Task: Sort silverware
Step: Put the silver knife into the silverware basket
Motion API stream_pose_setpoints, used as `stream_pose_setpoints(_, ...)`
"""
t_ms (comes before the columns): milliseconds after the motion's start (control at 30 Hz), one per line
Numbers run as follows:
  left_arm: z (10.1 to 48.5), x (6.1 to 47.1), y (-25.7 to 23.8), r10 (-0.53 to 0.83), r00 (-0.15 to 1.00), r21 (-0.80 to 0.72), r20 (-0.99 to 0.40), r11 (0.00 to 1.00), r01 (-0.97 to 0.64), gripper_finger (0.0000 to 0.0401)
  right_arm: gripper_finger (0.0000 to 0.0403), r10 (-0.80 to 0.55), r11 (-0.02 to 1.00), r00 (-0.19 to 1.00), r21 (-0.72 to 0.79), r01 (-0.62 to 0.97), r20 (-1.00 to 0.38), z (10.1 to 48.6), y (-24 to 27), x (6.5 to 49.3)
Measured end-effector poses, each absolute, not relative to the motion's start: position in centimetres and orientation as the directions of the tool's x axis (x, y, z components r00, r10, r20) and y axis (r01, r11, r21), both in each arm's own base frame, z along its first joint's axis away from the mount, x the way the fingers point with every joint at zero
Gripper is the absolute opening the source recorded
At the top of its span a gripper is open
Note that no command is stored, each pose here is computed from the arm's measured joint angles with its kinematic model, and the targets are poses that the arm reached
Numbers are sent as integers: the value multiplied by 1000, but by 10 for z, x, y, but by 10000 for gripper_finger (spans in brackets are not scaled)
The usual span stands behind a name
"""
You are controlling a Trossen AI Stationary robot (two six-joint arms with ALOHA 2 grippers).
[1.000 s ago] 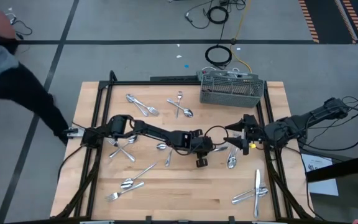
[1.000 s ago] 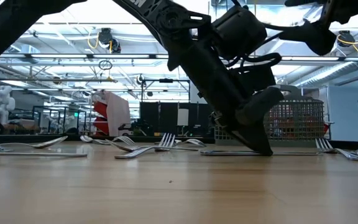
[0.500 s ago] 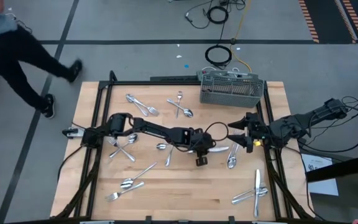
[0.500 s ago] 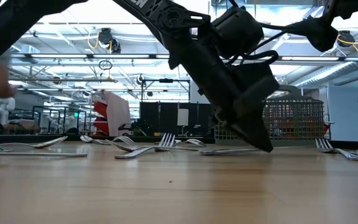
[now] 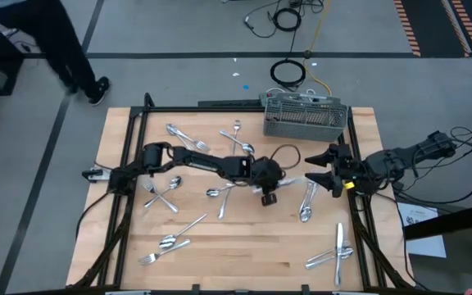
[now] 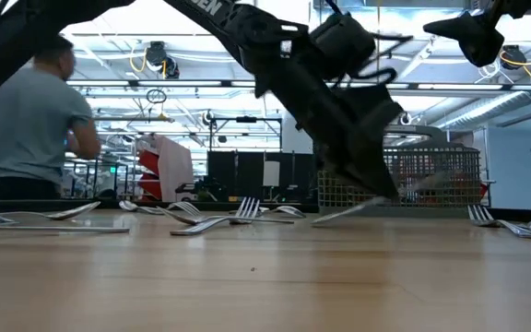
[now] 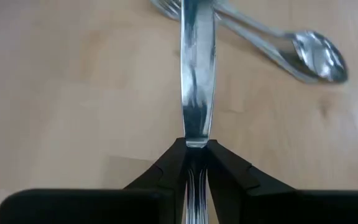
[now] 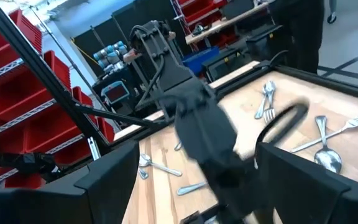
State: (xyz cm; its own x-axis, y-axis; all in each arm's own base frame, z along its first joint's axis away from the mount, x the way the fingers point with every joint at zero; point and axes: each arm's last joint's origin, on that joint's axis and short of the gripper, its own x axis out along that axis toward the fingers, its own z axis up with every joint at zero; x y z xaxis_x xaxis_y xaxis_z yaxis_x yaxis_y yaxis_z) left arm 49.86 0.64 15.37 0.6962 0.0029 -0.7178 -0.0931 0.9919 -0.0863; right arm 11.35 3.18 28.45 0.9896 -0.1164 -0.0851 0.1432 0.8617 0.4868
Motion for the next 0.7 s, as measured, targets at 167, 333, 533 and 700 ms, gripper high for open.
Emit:
stream_pose_setpoints(167, 189, 496, 29, 38, 769, -74, -638, 991, -111, 66, 313, -138, 853, 989, 502, 143, -48, 288, 29, 109)
stream_pose_setpoints(333, 229, 492, 36, 35, 853, -64, -520, 995, -80, 66, 313, -136, 847, 990, 515, 128, -23, 291, 27, 104)
stream_pose_setpoints(533, 256, 487, 43, 50, 896, -48, -442, 996, -79, 66, 313, -135, 847, 991, 518, 123, -15, 292, 26, 101)
stream_pose_setpoints(700, 240, 486, 47, 14, 854, -85, -520, 994, -69, 66, 313, -134, 843, 989, 517, 146, -61, 287, 25, 99)
